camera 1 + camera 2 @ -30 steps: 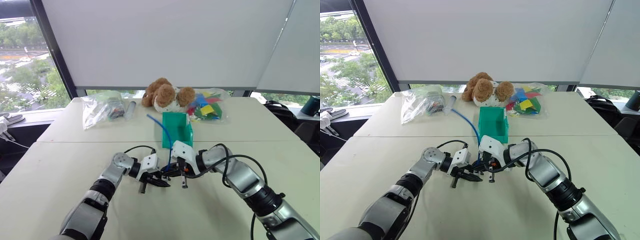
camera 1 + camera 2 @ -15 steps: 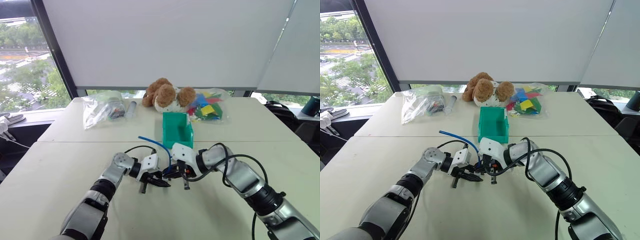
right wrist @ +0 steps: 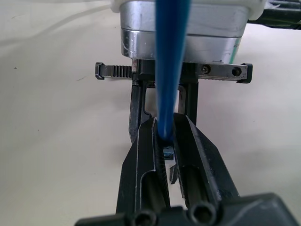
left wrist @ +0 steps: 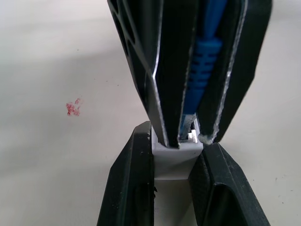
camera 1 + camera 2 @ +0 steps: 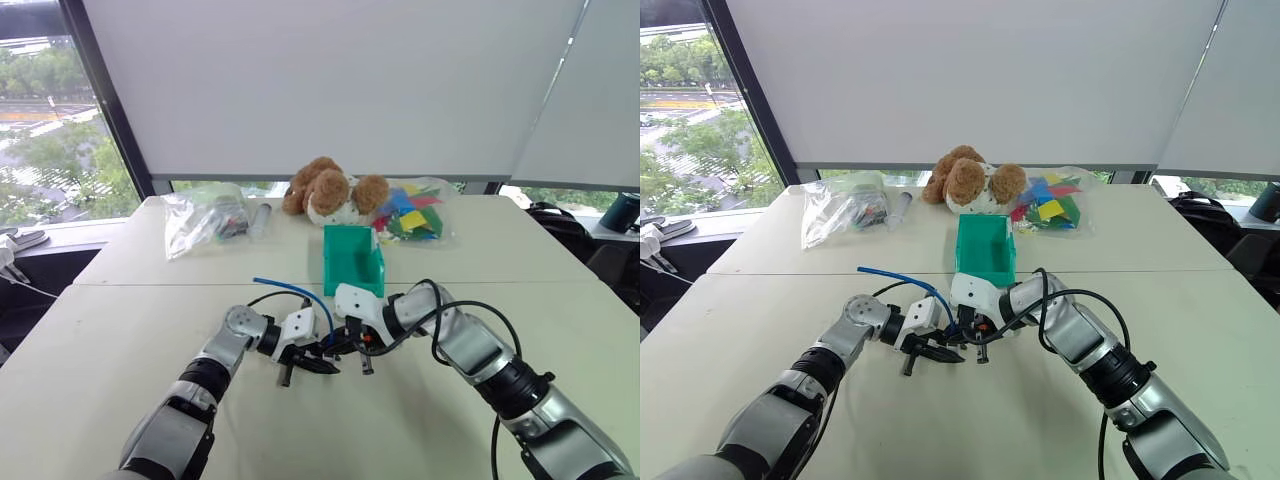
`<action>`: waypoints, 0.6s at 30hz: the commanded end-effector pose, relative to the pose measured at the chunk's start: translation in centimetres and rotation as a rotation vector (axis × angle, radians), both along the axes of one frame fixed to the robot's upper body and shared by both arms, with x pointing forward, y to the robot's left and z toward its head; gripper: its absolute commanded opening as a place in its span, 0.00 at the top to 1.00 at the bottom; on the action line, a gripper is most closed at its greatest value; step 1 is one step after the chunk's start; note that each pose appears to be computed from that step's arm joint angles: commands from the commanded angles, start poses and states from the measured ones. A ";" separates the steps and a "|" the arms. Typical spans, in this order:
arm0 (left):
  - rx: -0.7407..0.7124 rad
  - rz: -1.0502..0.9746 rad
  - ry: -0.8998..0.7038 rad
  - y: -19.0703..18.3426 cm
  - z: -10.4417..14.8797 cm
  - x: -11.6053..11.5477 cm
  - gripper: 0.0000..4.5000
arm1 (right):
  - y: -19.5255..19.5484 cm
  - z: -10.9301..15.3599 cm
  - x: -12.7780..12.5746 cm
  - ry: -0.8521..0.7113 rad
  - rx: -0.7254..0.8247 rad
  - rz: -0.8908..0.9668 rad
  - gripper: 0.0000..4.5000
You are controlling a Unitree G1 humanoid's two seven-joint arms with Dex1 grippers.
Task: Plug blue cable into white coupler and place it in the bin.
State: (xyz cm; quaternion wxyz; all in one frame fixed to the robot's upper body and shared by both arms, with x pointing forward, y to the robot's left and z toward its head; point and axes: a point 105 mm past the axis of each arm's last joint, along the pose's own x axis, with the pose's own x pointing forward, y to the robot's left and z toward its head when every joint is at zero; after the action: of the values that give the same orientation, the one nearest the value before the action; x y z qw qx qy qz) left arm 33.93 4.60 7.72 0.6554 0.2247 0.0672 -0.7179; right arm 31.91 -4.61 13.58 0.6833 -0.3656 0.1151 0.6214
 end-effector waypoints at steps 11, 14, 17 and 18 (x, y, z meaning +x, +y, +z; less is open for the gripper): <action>-0.005 0.000 -0.001 0.0 0.0 -0.2 0.91 | 0.3 -2.0 -0.1 0.093 0.055 -0.058 1.00; -0.016 -0.001 -0.005 0.3 0.4 -0.3 0.91 | 0.3 -0.3 -0.3 0.083 0.109 -0.072 1.00; -0.034 0.006 -0.008 0.8 1.2 -0.3 0.60 | -0.1 0.4 -0.5 0.076 0.127 -0.088 1.00; -0.041 0.014 -0.011 1.1 1.5 -0.3 0.49 | -0.2 0.6 -0.6 0.072 0.133 -0.095 1.00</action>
State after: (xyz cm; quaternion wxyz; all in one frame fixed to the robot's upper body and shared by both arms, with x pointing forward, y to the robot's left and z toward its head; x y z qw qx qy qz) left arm 33.36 5.20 7.84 0.6570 0.2138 0.0703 -0.7195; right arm 31.64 -4.87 13.27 0.7252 -0.2960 0.1320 0.6076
